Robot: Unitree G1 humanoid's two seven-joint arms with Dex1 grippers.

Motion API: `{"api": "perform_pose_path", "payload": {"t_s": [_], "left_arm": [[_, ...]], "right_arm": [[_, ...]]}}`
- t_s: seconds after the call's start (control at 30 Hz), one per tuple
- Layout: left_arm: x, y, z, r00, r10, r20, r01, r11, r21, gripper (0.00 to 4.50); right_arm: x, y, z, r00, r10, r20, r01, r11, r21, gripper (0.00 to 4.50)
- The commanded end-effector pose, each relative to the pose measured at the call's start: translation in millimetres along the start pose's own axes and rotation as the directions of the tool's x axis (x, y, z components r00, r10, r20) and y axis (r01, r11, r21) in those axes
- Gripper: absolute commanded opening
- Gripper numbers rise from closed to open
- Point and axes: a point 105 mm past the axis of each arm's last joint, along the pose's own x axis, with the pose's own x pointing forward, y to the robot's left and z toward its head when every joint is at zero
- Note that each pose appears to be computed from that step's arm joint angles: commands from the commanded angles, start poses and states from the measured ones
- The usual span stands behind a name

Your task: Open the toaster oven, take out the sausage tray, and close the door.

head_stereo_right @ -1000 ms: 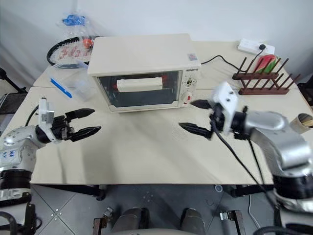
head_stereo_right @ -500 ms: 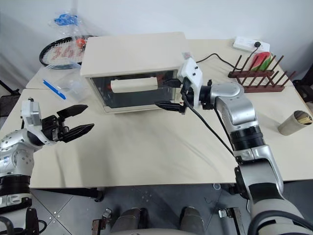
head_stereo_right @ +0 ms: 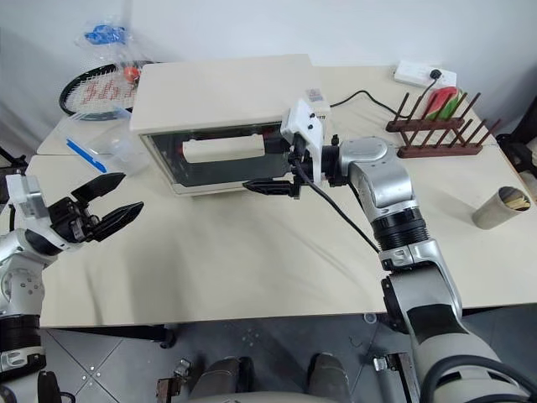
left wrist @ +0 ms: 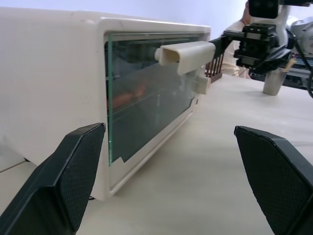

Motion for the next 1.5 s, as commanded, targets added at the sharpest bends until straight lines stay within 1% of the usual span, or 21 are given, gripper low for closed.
{"api": "perform_pose_path", "payload": {"t_s": [0.03, 0.2, 0.37, 0.47, 0.5, 0.57, 0.63, 0.77, 0.9, 1.03, 1.17, 1.33, 1.5], "left_arm": [[-4.7, 4.2, 15.6, 0.998, 0.04, 0.039, -0.041, 0.999, 0.036, 4.5], [-7.0, 12.0, 18.5, 0.997, 0.077, 0.021, -0.077, 0.997, 0.011, 4.5], [-1.4, 13.0, 21.4, 1.0, 0.02, 0.004, -0.02, 1.0, -0.015, 4.5], [4.9, 19.5, 20.8, 1.0, 0.006, -0.006, -0.006, 1.0, -0.016, 3.9], [9.6, 22.4, 18.9, 1.0, 0.004, -0.027, -0.004, 1.0, -0.01, 3.59], [20.5, 27.5, 22.6, 1.0, -0.007, -0.012, 0.007, 1.0, 0.008, 3.06], [30.1, 32.5, 26.2, 1.0, -0.019, 0.006, 0.019, 1.0, 0.012, 2.42], [43.0, 36.8, 26.6, 0.998, -0.065, 0.006, 0.065, 0.998, 0.002, 1.2], [56.2, 28.5, 17.7, 0.985, -0.17, -0.039, 0.169, 0.985, -0.036, 0.03], [67.0, 17.5, 7.2, 0.956, -0.273, -0.107, 0.265, 0.96, -0.084, 0.03], [80.2, 20.2, 3.3, 0.952, -0.28, -0.128, 0.269, 0.959, -0.091, 0.03], [88.4, 16.6, 0.1, 0.93, -0.33, -0.163, 0.315, 0.943, -0.111, 0.03], [95.3, 17.3, 2.9, 0.926, -0.341, -0.159, 0.33, 0.939, -0.096, 0.03]], "right_arm": [[3.4, 17.5, 27.2, 0.995, 0.088, 0.052, -0.082, 0.991, -0.101, 4.47], [2.1, 35.1, 13.6, 0.994, 0.105, 0.018, -0.103, 0.989, -0.102, 4.47], [0.8, 44.9, 1.3, 0.995, 0.095, -0.009, -0.095, 0.992, -0.087, 4.47], [0.9, 50.4, -2.0, 0.996, 0.092, -0.012, -0.092, 0.993, -0.079, 4.5], [1.0, 51.5, -2.4, 0.996, 0.089, -0.012, -0.09, 0.993, -0.077, 4.5], [1.5, 52.6, -2.6, 0.996, 0.083, -0.011, -0.084, 0.994, -0.075, 4.5], [2.0, 52.7, -2.6, 0.997, 0.075, -0.01, -0.076, 0.994, -0.075, 4.5], [1.7, 51.5, -2.2, 0.998, 0.058, -0.007, -0.058, 0.995, -0.076, 4.5], [1.9, 53.3, -3.8, 0.999, 0.051, -0.012, -0.051, 0.996, -0.077, 4.5], [0.0, 57.0, -5.8, 0.999, 0.037, -0.016, -0.038, 0.997, -0.069, 4.5], [-3.2, 61.6, -11.8, 0.999, 0.012, -0.035, -0.014, 0.998, -0.055, 4.5], [-16.9, 67.3, -26.4, 0.993, -0.029, -0.115, 0.022, 0.998, -0.061, 4.5], [-39.3, 73.5, -45.3, 0.975, -0.082, -0.208, 0.073, 0.996, -0.048, 4.5]]}}
